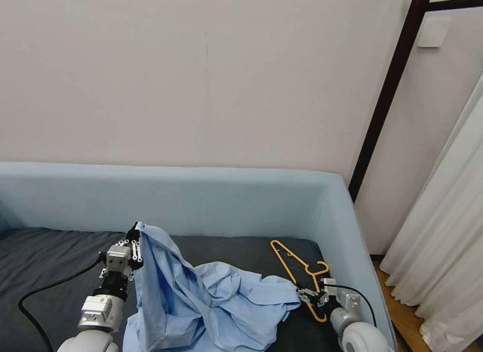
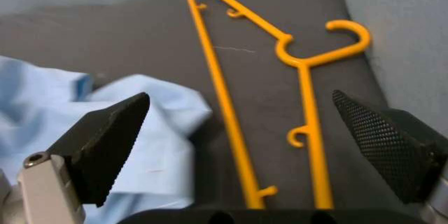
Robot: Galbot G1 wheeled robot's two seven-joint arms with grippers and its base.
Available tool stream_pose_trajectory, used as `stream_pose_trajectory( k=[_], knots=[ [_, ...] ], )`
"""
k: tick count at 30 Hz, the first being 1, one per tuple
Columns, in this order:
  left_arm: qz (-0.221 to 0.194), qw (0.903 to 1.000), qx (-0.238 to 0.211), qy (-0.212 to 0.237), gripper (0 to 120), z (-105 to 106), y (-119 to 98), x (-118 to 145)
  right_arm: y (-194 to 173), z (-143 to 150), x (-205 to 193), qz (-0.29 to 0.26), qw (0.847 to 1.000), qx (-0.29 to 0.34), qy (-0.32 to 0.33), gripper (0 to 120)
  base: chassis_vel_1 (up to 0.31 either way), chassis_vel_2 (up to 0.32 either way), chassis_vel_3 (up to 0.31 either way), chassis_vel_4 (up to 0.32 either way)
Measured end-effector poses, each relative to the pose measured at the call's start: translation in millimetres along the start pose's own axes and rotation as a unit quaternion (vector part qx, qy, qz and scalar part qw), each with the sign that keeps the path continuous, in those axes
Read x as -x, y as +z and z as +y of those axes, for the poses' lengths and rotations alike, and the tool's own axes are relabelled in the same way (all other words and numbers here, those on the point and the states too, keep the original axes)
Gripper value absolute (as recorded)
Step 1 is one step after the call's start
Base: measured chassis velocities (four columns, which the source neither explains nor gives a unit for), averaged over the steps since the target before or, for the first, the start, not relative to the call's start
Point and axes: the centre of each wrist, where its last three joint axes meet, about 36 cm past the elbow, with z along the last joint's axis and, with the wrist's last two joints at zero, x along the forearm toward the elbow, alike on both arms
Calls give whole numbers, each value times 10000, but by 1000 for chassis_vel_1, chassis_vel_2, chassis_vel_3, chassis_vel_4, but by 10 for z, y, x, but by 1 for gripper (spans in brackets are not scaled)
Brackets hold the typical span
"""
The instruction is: Pick up the clothes from the sofa and hang them on the clothes hanger.
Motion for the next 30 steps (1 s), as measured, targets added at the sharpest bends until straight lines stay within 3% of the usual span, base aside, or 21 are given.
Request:
stream_pose_trajectory(
  k=[11,18,30],
  knots=[
    [17,10000,30,89,0,8,-12,35,69,-277,508,291,9985,-204,426,100,0,0,0,0],
    [-27,10000,27,81,0,37,-31,42,165,-331,396,923,9917,-653,613,100,0,0,0,0],
    [-79,9999,10,61,0,34,-59,23,202,-380,369,1083,9903,-561,666,96,0,0,0,0]
  ],
)
